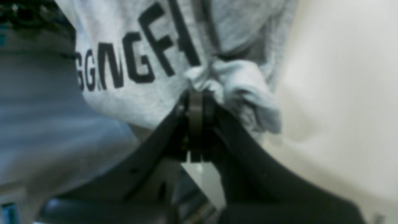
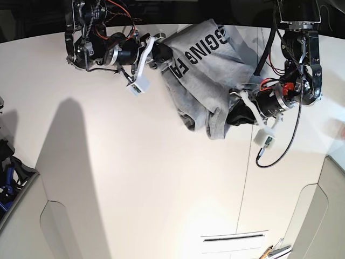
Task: Fold the T-shirt properly
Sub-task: 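Carry the folded shirt with the right gripper and lay it down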
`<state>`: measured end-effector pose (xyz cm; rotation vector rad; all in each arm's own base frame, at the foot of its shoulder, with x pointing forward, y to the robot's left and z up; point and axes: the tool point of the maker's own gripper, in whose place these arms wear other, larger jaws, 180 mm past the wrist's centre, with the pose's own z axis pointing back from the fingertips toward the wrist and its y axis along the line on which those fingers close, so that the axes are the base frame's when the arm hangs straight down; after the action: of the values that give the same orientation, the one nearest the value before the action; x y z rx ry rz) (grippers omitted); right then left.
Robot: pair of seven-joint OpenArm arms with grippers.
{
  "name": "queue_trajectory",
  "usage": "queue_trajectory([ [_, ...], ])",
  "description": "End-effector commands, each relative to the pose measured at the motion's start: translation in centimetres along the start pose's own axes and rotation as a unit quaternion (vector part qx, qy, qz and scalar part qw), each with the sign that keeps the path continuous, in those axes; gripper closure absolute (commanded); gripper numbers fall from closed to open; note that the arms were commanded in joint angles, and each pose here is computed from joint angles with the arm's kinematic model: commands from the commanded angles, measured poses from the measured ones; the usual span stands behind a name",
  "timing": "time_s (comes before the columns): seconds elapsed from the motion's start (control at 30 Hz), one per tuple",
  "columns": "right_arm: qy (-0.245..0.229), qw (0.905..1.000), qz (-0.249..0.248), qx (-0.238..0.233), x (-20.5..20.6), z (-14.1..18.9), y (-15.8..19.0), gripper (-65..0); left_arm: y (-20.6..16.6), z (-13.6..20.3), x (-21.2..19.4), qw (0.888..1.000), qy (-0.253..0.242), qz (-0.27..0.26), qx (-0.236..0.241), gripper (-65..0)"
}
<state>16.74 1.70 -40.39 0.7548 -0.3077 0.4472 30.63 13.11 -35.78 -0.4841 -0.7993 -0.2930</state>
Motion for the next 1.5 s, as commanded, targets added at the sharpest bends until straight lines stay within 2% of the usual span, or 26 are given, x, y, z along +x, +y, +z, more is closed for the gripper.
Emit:
queue_trajectory([
  [0.0, -0.033, 0.9992, 0.024, 0.002, 2.0, 1.0, 0.7, 0.0, -0.3, 0.5, 2.4, 0.999, -0.034, -0.008, -0.010, 0.0],
  [0.1, -0.096, 0.9927, 0.072, -0.011, 5.5, 3.2, 2.1, 0.0, -1.3, 0.9, 3.6, 0.998, -0.047, -0.015, -0.026, 0.0],
  [0.23, -0.209, 0.9684, 0.136, -0.012, 10.5, 6.5, 5.0, 0.0, -1.8, 1.7, 4.3, 0.998, -0.049, -0.040, -0.024, 0.0],
  [0.3, -0.230, 0.9602, 0.158, -0.004, 11.8, 7.0, 6.2, 0.0, -1.7, 2.1, 4.6, 0.997, -0.053, -0.043, -0.019, 0.0],
  [0.43, -0.214, 0.9560, 0.200, 0.008, 12.2, 5.2, 8.2, 0.0, -0.2, 3.2, 5.1, 0.997, -0.067, -0.036, 0.006, 0.0],
  [0.6, -0.201, 0.9489, 0.241, 0.029, 11.4, 1.3, 10.7, 0.0, 3.6, 6.0, 6.3, 0.993, -0.102, -0.007, 0.064, 0.0],
  [0.73, -0.148, 0.9537, 0.261, 0.011, 9.6, -2.4, 9.9, 0.0, 6.0, 8.0, 6.6, 0.987, -0.122, 0.015, 0.104, 0.0],
  [0.87, -0.086, 0.9705, 0.216, -0.062, 8.1, -5.4, 5.1, 0.0, 7.3, 9.3, 5.8, 0.984, -0.125, 0.030, 0.126, 0.0],
  [0.93, -0.064, 0.9723, 0.189, -0.121, 7.8, -5.9, 1.8, 0.0, 7.5, 9.5, 5.0, 0.984, -0.119, 0.035, 0.130, 0.0],
  [1.07, -0.042, 0.9624, 0.138, -0.230, 7.4, -3.7, -4.0, 0.0, 7.3, 9.5, 3.6, 0.985, -0.105, 0.044, 0.127, 0.0],
  [1.13, -0.036, 0.9574, 0.106, -0.266, 7.1, -1.8, -6.7, 0.0, 7.2, 9.5, 3.1, 0.986, -0.100, 0.046, 0.127, 0.0],
  [1.3, -0.044, 0.9375, 0.020, -0.345, 5.6, 4.5, -13.8, 0.0, 7.1, 9.4, 2.8, 0.986, -0.098, 0.050, 0.125, 0.0],
  [1.47, -0.051, 0.9202, -0.060, -0.384, 2.4, 10.6, -18.9, 0.0, 7.0, 9.4, 2.8, 0.986, -0.099, 0.051, 0.123, 0.0],
])
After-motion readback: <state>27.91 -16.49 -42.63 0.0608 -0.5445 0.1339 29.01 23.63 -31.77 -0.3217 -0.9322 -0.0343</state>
